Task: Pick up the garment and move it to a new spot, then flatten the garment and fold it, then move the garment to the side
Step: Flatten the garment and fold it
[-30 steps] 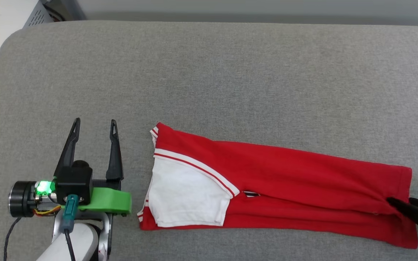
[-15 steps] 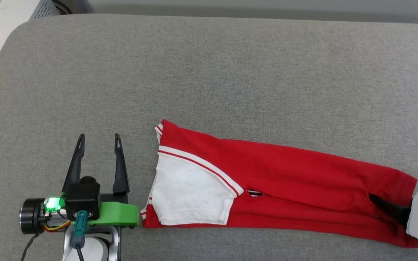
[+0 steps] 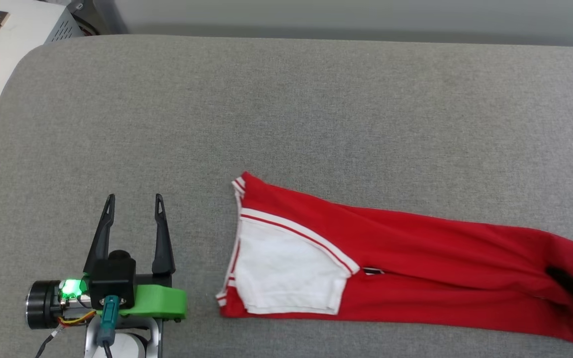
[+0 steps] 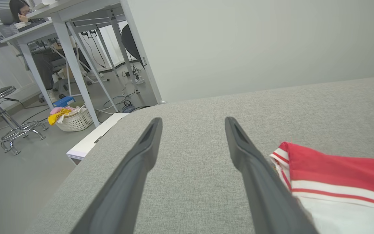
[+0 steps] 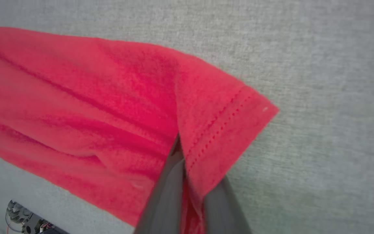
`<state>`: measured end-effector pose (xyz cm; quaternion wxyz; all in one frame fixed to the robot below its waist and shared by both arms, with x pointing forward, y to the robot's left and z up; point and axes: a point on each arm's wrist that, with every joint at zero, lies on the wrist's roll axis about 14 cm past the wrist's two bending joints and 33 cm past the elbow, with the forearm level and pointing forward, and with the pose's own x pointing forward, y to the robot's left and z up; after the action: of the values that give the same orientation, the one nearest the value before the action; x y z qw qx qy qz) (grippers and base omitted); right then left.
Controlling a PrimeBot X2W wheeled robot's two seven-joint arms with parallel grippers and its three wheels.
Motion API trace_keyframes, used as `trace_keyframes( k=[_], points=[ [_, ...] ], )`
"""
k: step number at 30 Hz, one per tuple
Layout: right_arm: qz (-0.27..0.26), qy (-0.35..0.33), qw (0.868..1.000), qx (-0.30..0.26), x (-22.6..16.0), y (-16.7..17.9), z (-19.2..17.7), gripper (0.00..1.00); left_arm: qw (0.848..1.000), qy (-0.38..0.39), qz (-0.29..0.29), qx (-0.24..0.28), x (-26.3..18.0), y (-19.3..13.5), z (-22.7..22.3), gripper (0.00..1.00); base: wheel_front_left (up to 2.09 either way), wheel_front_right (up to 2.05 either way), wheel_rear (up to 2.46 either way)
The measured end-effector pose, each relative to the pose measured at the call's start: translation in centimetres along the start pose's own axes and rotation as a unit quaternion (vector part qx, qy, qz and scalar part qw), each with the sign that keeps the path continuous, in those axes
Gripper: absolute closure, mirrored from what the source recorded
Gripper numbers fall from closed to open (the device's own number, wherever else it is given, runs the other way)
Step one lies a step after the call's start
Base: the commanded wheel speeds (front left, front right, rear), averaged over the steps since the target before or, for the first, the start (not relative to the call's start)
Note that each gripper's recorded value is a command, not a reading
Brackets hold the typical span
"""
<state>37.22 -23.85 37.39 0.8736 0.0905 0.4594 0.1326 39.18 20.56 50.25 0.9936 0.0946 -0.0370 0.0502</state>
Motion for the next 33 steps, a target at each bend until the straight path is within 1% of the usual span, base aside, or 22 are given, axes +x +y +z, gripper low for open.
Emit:
trace_keyframes(
  k=[4, 7, 10, 13, 15, 17, 19, 23, 26, 33],
  points=[
    [-0.063, -0.007, 0.998, -0.007, -1.8, -4.1, 0.6, 1.0, 1.0, -0.002, -0.004, -0.003, -0.4, -0.1, 0.2, 0.0, 0.0, 0.0, 0.0],
    [-0.114, -0.003, 0.993, -0.04, -3.4, -7.0, 0.9, 1.0, 1.0, -0.002, -0.004, -0.002, -0.8, 0.0, 0.2, 0.0, 0.0, 0.0, 0.0],
    [-0.119, -0.022, 0.992, -0.027, -4.0, -7.4, 1.6, 1.0, 1.0, 0.0, -0.003, -0.001, -1.2, 0.1, 0.2, 0.0, 0.0, 0.0, 0.0],
    [-0.113, -0.037, 0.992, -0.029, -4.6, -7.0, 2.3, 1.0, 1.0, 0.002, -0.004, -0.001, -1.6, 0.1, 0.1, 0.0, 0.0, 0.0, 0.0],
    [-0.095, -0.05, 0.994, -0.02, -5.0, -5.9, 2.9, 1.0, 1.0, 0.003, -0.007, 0.0, -1.8, 0.1, 0.1, 0.0, 0.0, 0.0, 0.0],
    [-0.077, -0.062, 0.995, -0.022, -5.4, -4.8, 3.4, 1.0, 1.0, 0.001, -0.01, 0.001, -2.0, 0.0, 0.2, 0.0, 0.0, 0.0, 0.0],
    [-0.049, -0.072, 0.996, -0.02, -5.7, -3.2, 3.8, 1.0, 1.0, -0.001, -0.009, -0.001, -2.1, -0.1, 0.4, 0.0, 0.0, 0.0, 0.0],
    [0.003, -0.09, 0.995, -0.037, -6.1, 0.4, 4.6, 1.0, 1.0, 0.0, -0.015, -0.005, -2.2, -0.5, 0.4, 0.0, 0.0, 0.0, 0.0],
    [0.05, -0.105, 0.992, -0.05, -6.0, 3.7, 5.4, 1.0, 1.0, 0.002, -0.02, -0.006, -2.3, -0.8, 0.2, 0.0, 0.0, 0.0, 0.0],
    [0.127, -0.097, 0.982, -0.103, -4.3, 10.4, 5.8, 1.0, 1.0, 0.011, -0.028, -0.007, -2.5, -1.3, -0.3, 0.0, 0.0, 0.0, 0.0]
  ],
)
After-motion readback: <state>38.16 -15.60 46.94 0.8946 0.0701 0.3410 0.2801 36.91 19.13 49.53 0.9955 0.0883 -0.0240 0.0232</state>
